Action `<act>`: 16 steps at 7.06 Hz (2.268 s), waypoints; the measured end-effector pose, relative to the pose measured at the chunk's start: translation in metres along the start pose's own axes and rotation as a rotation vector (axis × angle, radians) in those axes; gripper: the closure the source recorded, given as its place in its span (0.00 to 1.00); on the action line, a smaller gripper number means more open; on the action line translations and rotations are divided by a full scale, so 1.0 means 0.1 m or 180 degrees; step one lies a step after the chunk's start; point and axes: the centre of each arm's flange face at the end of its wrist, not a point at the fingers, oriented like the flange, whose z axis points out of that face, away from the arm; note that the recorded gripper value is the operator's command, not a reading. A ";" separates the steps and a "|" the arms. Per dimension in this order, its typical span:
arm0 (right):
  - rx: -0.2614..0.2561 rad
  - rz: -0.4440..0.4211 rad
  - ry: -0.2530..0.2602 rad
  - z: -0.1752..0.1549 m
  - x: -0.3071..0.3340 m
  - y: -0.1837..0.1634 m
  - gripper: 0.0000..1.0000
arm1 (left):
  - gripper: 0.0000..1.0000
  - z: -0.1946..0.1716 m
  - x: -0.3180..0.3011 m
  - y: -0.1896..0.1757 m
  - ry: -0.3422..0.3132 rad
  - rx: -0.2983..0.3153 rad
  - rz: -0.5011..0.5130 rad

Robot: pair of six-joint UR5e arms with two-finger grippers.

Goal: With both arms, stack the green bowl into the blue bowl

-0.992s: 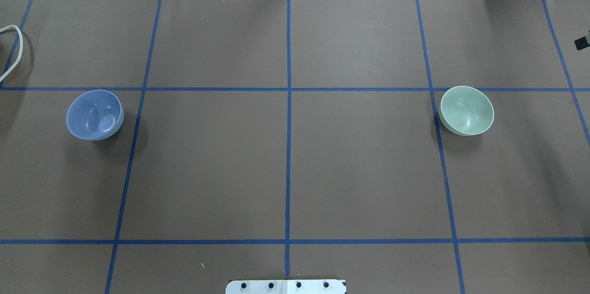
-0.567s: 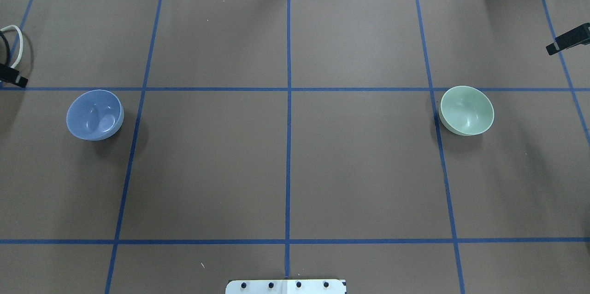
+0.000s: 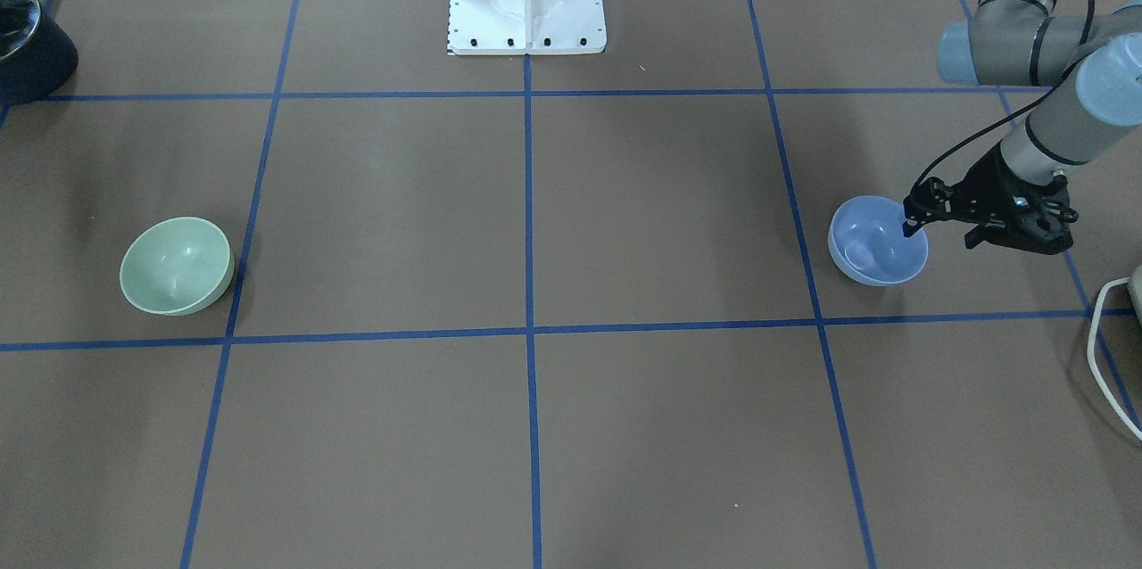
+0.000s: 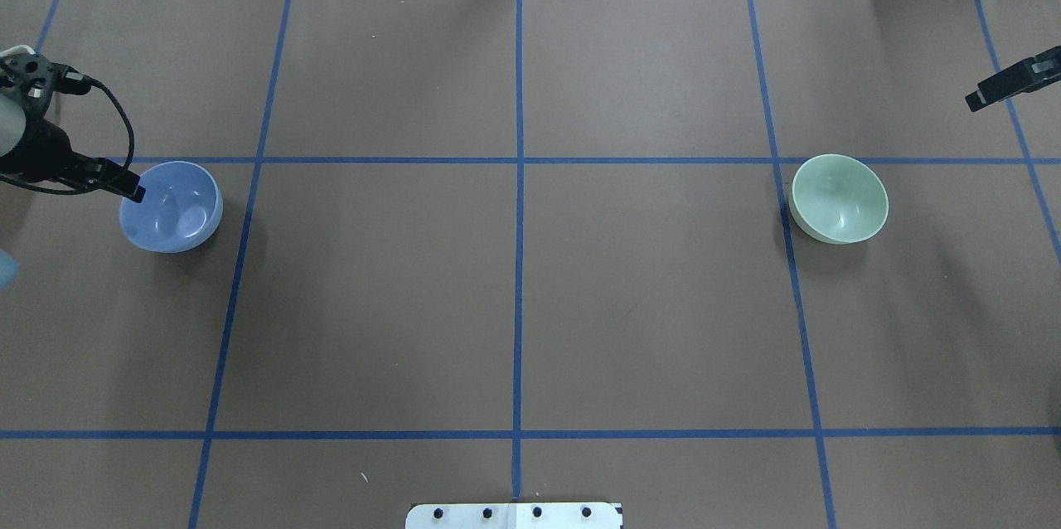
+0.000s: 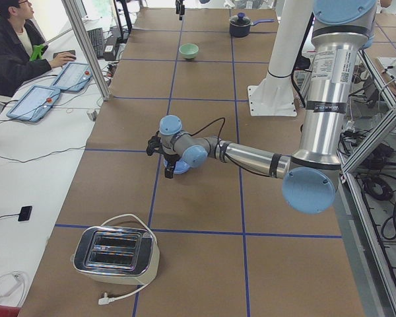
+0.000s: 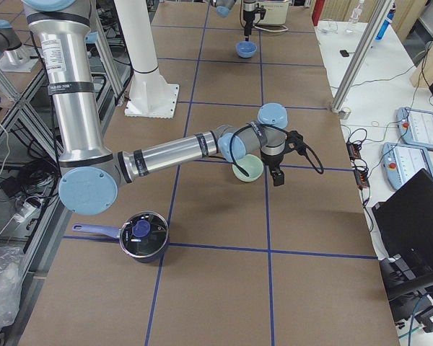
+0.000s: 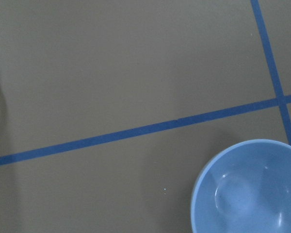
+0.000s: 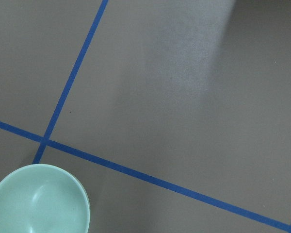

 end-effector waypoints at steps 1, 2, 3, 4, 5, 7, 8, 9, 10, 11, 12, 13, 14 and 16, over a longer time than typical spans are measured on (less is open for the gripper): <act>-0.0001 -0.0002 0.0000 0.00 0.00 0.00 0.00 | 0.96 0.07 0.02 -0.06 -0.0005 -0.0021 0.0000; -0.0004 -0.0004 -0.0001 0.01 -0.01 0.00 0.00 | 1.00 0.10 0.02 -0.08 -0.0009 -0.0031 -0.0001; -0.0006 -0.0003 -0.0003 0.01 -0.01 0.00 0.00 | 1.00 0.12 0.01 -0.09 -0.0012 -0.0036 -0.0006; -0.0009 -0.0001 -0.0005 0.02 -0.02 0.00 0.00 | 1.00 0.12 0.01 -0.09 -0.0012 -0.0037 -0.0009; -0.0012 0.0000 -0.0006 0.02 -0.03 0.00 0.00 | 1.00 0.11 0.03 -0.10 -0.0006 -0.0029 -0.0011; -0.0018 0.0003 -0.0008 0.03 -0.03 0.01 0.00 | 1.00 -0.07 0.23 -0.13 0.0117 0.0019 0.0015; -0.0021 0.0006 -0.0011 0.04 -0.03 0.01 0.00 | 1.00 -0.20 0.42 -0.21 0.0213 0.0051 -0.0050; -0.0022 0.0008 -0.0011 0.04 -0.03 0.01 0.00 | 1.00 -0.33 0.67 -0.38 0.0282 0.0093 -0.0186; -0.0025 0.0009 -0.0011 0.04 -0.03 0.01 0.00 | 1.00 -0.45 1.04 -0.62 0.0323 0.0097 -0.0319; -0.0029 0.0009 -0.0011 0.05 -0.03 0.01 0.00 | 1.00 -0.49 1.57 -0.81 0.0332 0.0055 -0.0417; -0.0031 0.0007 -0.0013 0.05 -0.03 0.01 0.00 | 1.00 -0.44 2.17 -0.90 0.0303 0.0019 -0.0472; -0.0032 0.0001 -0.0016 0.06 -0.04 0.01 0.00 | 1.00 -0.35 2.72 -0.90 0.0280 -0.0009 -0.0514; -0.0038 -0.0004 -0.0020 0.07 -0.05 0.01 0.00 | 1.00 -0.27 3.16 -0.85 0.0284 -0.0029 -0.0540; -0.0046 -0.0013 -0.0033 0.08 -0.08 0.02 0.00 | 1.00 -0.19 3.71 -0.73 0.0333 -0.0045 -0.0539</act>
